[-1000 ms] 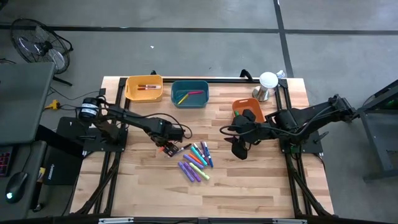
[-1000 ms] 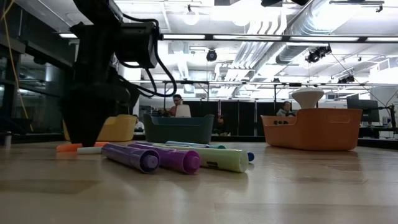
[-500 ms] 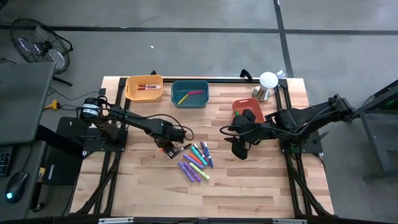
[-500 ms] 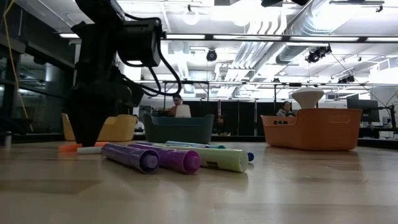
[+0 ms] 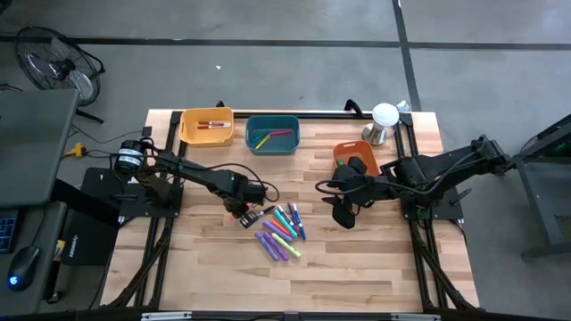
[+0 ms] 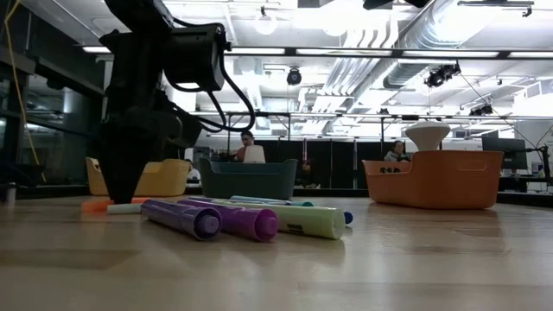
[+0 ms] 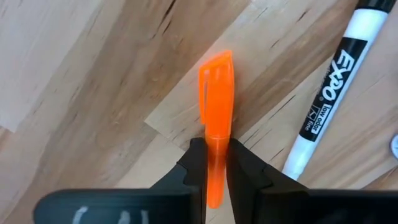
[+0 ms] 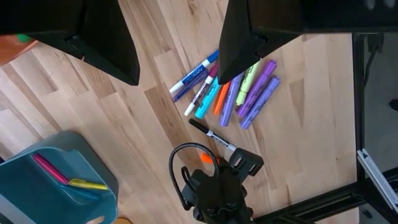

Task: Pick & Place Markers
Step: Put the left orange pen into the blue bin

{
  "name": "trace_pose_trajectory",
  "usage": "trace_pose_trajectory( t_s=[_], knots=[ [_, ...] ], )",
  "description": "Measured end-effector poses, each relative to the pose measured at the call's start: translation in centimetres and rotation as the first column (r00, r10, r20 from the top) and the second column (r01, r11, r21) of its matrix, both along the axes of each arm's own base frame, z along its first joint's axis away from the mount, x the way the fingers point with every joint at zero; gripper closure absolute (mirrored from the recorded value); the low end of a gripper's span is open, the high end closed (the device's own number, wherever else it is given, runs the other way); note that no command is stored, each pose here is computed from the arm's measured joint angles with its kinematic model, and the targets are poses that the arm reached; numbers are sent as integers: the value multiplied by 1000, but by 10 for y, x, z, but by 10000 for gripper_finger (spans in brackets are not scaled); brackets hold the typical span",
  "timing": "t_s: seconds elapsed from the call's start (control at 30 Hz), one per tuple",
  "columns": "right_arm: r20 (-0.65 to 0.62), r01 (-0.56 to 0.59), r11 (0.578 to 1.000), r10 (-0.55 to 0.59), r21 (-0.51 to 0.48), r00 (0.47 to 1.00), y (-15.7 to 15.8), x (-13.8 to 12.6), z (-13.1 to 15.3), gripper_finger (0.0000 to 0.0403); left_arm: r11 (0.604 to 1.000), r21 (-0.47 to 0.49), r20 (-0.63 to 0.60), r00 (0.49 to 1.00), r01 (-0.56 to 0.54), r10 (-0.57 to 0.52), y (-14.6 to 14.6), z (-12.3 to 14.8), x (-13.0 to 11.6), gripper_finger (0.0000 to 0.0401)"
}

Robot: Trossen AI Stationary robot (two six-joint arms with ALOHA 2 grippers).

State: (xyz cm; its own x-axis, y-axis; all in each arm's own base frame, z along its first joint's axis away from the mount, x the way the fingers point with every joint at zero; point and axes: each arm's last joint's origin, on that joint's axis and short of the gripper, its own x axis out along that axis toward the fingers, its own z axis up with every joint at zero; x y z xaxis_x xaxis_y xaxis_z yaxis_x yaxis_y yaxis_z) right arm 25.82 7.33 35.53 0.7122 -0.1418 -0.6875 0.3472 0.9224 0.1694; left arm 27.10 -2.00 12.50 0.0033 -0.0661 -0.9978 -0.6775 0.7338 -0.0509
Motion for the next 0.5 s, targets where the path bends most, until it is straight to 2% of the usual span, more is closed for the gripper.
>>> trace_pose_trajectory(
  t_s=[0.5],
  knots=[
    [0,-2,1000,2,-1,1000,0,0,0,197,999,-3,9,999,32,-32,0,3,-1,371]
  ],
)
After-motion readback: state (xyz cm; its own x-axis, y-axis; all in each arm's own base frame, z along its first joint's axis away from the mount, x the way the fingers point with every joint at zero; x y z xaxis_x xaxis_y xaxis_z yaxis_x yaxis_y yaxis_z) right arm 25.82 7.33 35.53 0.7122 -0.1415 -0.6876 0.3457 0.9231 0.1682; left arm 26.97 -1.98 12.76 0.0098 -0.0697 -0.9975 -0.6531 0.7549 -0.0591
